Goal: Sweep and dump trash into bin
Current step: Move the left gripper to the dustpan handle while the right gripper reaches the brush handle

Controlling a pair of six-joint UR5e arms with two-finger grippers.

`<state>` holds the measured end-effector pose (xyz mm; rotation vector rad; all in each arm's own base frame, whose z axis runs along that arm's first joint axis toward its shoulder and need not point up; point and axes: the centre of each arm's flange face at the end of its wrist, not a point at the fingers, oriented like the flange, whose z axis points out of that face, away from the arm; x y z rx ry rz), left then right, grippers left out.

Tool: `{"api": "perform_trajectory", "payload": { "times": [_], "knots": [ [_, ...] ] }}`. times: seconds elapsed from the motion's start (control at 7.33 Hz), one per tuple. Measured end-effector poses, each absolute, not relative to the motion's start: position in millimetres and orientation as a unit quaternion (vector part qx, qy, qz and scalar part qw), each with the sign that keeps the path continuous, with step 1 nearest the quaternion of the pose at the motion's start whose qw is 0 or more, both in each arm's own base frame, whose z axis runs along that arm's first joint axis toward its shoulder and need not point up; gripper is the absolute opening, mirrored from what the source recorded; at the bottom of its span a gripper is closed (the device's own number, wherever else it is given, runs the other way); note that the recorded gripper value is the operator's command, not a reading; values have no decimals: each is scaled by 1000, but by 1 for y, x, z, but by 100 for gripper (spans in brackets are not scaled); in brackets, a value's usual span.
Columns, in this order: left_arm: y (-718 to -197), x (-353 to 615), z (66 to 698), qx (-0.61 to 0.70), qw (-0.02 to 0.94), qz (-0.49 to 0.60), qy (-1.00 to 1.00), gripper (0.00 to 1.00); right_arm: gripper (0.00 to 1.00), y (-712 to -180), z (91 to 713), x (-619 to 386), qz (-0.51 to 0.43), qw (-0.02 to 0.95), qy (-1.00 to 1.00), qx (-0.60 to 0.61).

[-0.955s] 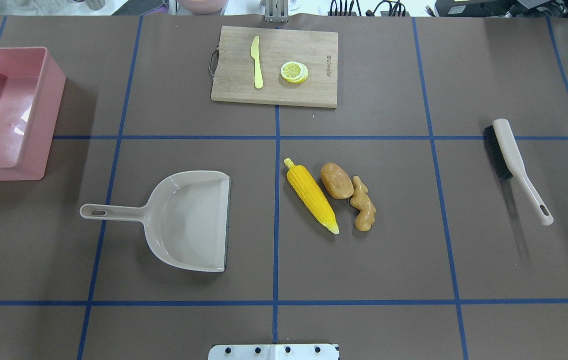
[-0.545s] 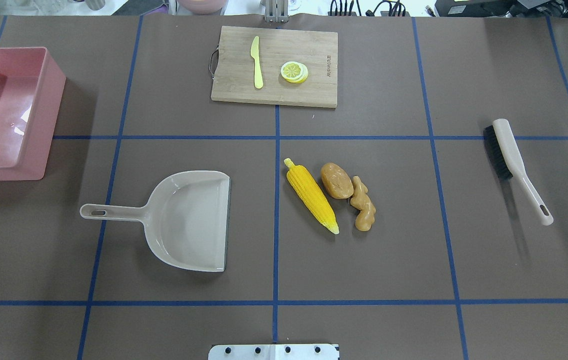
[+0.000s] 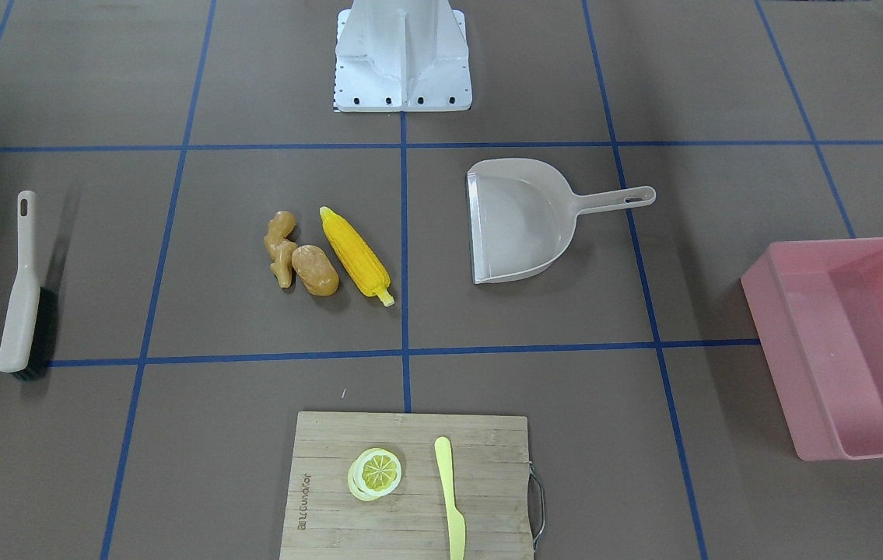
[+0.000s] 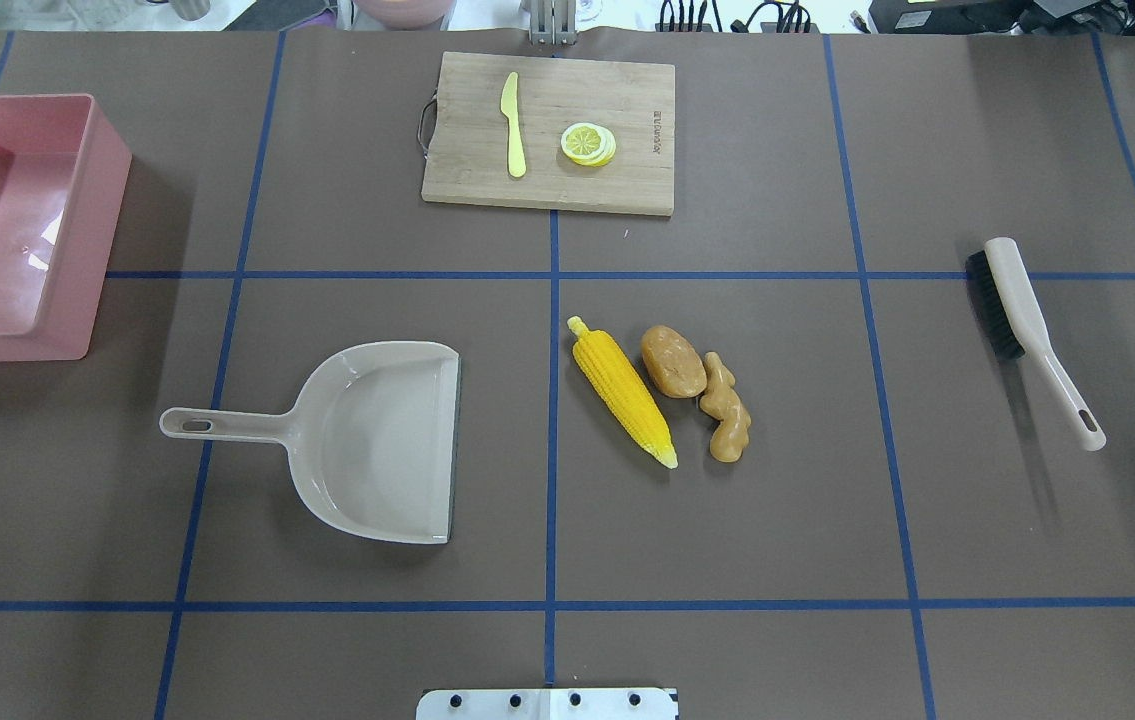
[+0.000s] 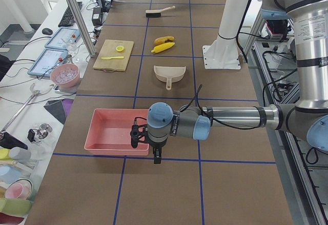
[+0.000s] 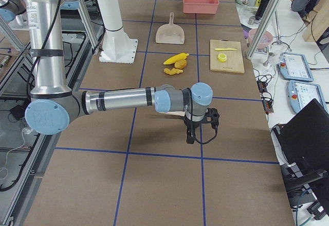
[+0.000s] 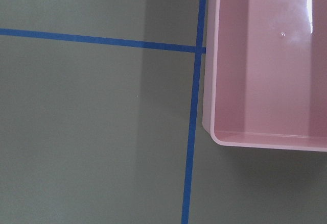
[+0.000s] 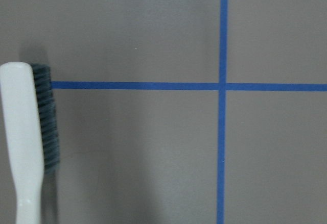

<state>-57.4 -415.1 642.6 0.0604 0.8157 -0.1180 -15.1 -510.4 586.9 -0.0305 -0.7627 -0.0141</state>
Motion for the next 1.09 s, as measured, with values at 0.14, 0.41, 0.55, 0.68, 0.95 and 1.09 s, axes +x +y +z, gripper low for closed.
{"api": "perform_trajectory", "payload": {
  "times": [0.14, 0.41, 0.55, 0.68, 0.95, 1.09],
  "knots": [
    [-416, -57, 641, 31, 916, -57, 397, 99, 100, -507, 566, -44, -5, 927, -373, -21],
    [-420, -57, 621, 37, 915, -54, 397, 100, 100, -491, 530, -101, -9, 926, -376, -35],
    [-429, -56, 599, 35, 916, -54, 397, 100, 100, -480, 518, -118, -9, 926, -376, -40],
    [-446, -56, 572, 27, 916, -57, 396, 100, 100, -466, 513, -130, -10, 926, -374, -47],
    [-485, -54, 514, 30, 917, -46, 395, 100, 100, -445, 514, -142, -16, 928, -367, -56],
    [-507, -45, 478, 61, 917, -4, 394, 100, 100, -434, 522, -145, -18, 929, -367, -54]
  ]
}}
